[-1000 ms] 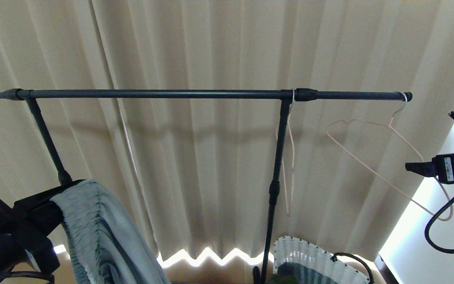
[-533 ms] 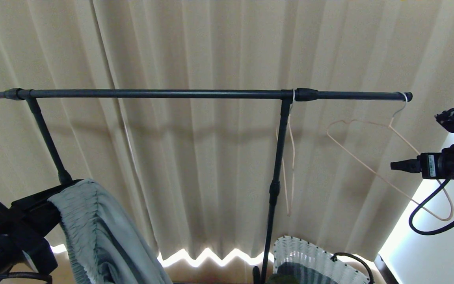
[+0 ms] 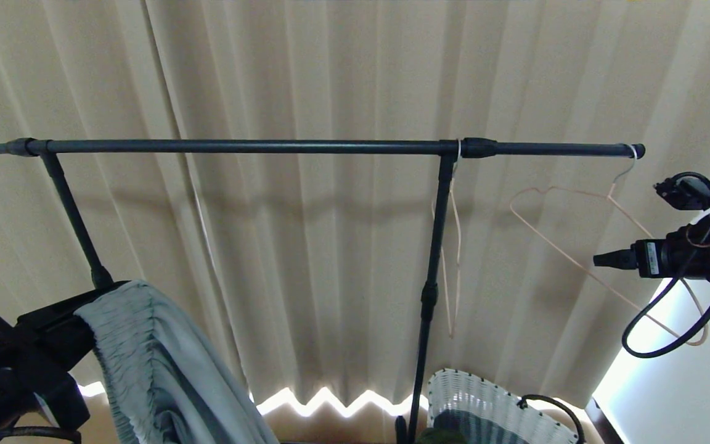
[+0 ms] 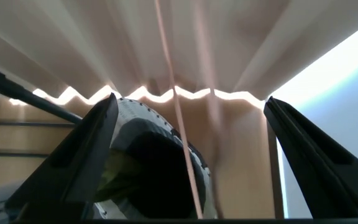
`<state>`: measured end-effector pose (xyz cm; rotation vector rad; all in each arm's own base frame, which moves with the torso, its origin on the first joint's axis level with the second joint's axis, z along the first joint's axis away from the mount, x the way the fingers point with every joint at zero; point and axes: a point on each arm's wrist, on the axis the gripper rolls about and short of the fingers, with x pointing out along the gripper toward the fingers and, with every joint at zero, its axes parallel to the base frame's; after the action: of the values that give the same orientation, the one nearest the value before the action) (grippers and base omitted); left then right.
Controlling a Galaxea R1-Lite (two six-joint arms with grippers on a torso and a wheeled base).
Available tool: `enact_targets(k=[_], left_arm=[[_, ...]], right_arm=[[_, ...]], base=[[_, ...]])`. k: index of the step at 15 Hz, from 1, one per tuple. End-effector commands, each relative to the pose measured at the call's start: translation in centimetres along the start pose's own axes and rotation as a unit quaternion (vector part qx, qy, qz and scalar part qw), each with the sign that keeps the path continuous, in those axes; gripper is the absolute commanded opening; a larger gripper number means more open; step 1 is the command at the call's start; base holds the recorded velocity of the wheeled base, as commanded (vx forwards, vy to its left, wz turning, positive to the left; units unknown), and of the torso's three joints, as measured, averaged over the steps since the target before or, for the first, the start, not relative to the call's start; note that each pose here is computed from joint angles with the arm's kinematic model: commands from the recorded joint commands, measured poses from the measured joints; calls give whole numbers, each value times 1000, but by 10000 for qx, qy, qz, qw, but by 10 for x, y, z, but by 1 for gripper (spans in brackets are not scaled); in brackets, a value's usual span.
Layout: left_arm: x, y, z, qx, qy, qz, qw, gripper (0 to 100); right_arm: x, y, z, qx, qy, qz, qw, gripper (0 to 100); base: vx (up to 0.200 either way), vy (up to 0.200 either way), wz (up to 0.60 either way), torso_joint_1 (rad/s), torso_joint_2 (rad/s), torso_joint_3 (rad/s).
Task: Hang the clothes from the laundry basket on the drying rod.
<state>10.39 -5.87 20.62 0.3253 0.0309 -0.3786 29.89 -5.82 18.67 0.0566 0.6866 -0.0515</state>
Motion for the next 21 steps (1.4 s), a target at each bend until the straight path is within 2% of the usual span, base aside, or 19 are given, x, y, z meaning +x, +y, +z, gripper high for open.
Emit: enact_targets(k=[1,7,8,17,21], left_arm=[[0,0,0,0,3,1,10000,0],[0,0,0,0,3,1,10000,0],[0,0,0,0,3,1,10000,0],[0,0,0,0,3,1,10000,0],[0,0,-2,3,39,14,10000,0]], right_arm=[[4,3,1,-37,21,41,10000,100],[2,3,0,-167,20,41,9998,100],[1,3,0,-177,5,40,9998,0],[-15,5,5,-275,-237,6,9993,0],[-34,7,10,-298,-671,-2,9973,0]], base=[[0,0,0,0,0,0],[0,0,0,0,0,0],[0,0,0,0,0,0],[0,0,0,0,0,0],[0,0,0,0,0,0]])
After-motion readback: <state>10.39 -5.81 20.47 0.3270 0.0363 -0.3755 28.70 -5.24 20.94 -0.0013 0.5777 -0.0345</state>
